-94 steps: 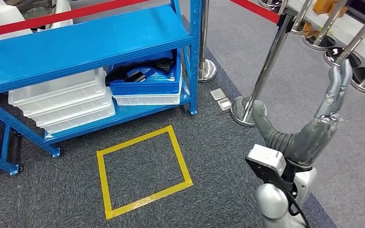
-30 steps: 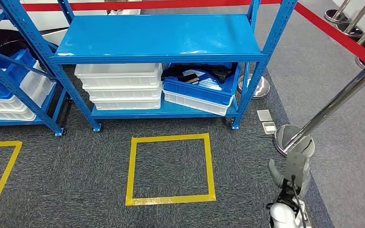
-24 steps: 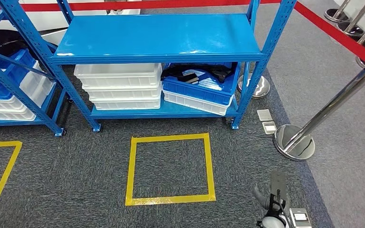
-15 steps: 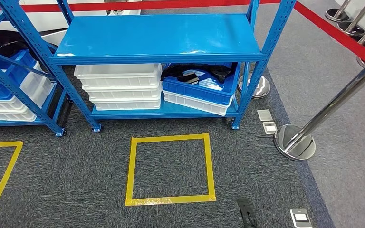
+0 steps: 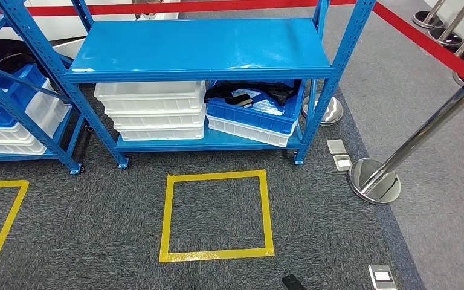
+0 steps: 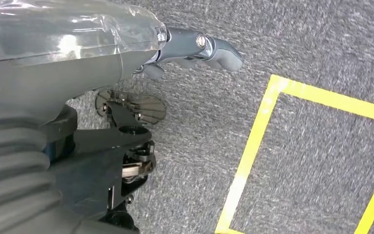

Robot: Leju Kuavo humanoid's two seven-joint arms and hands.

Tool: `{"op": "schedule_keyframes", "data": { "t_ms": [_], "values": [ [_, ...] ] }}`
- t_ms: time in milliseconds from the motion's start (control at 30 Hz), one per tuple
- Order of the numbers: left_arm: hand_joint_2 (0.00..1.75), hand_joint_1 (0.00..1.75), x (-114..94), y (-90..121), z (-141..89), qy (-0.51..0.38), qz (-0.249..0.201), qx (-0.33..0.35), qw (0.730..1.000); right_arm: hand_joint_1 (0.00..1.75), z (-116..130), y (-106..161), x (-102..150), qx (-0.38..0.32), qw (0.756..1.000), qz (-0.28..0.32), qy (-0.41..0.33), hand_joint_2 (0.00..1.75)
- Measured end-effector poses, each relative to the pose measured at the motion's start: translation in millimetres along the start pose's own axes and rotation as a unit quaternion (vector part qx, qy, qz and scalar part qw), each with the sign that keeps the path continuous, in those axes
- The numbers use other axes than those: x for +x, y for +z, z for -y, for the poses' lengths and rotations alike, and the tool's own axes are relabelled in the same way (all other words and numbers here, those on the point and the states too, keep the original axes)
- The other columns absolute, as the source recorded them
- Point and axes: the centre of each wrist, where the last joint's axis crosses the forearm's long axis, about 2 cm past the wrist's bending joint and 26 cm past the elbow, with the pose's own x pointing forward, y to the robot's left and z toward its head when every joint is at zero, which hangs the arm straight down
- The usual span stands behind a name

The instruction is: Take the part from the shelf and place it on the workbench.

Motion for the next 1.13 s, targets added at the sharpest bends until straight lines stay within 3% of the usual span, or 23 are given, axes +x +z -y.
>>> {"op": "schedule_keyframes", "data": {
  "t_ms": [400,867,1133],
  "values": [
    [1.75,0.0,-3,2,-1,-0.021,-0.011,-0.03,0.999,0.0,-1,1,-8,0.025,0.999,-0.011,0.041,1.75],
    [1.75,0.0,-29,17,-18,-0.042,-0.089,-0.076,0.992,0.0,10,1,-23,0.046,0.997,-0.018,0.056,1.75],
    [1.75,0.0,-47,28,-31,-0.045,-0.143,-0.085,0.985,0.0,21,6,-56,0.057,0.995,-0.048,0.063,1.75]
  ]
}}
